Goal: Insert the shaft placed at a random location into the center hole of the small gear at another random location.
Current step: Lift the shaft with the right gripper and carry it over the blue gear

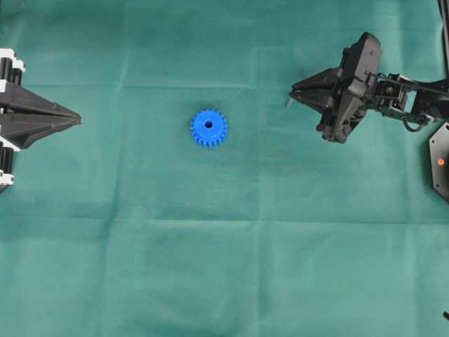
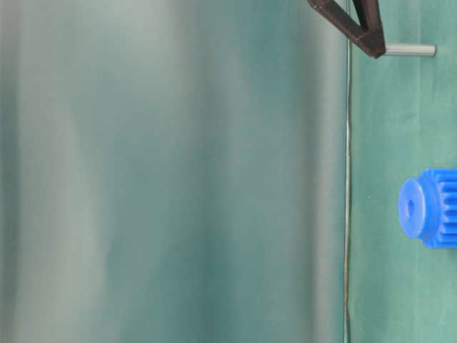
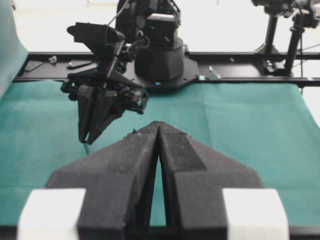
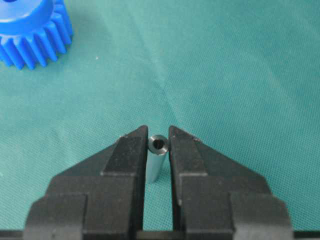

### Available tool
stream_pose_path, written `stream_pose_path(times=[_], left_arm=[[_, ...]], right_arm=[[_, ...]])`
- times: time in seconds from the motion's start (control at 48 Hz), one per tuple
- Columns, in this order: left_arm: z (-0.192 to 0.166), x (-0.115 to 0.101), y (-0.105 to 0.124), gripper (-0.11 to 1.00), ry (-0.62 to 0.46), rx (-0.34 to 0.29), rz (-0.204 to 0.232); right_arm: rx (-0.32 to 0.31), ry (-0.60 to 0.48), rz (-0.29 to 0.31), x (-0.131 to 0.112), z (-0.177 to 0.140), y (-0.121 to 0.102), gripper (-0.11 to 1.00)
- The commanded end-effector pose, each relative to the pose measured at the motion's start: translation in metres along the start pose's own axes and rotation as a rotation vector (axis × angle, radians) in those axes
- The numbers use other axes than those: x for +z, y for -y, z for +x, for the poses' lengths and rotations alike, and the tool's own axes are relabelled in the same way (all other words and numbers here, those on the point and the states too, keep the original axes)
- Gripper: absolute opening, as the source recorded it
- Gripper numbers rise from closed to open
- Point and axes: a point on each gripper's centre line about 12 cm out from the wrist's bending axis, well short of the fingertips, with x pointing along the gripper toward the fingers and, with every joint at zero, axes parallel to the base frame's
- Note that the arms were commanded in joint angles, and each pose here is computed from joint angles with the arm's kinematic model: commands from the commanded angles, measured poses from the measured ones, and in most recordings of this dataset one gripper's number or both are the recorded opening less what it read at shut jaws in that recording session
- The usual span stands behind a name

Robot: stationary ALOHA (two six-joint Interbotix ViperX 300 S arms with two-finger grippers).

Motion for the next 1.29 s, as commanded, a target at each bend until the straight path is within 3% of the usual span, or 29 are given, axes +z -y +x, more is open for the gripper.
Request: stream_pose_path(times=[0.0,0.354,0.812,1.27], left_arm=[[0.003,0.01,-0.001,0.0,0.024,0.003,0.003],[0.003,0.01,-0.001,0.0,0.023,0.003,0.002],[0.003,0.01,-0.001,0.0,0.023,0.003,0.002],[0.003,0.01,-0.001,0.0,0.023,0.003,-0.001]], right_arm=[[-0.001,0.046,-0.008,0.016,0.001,0.001,0.12],[0.031,0.06,-0.035,0.059,-0.019,-0.007,0.12],[0.039,0.056,-0.041,0.063,-0.022,-0.009,0.12],[0.116,0.072,-0.079,0.089,0.02,-0.041,0.12]])
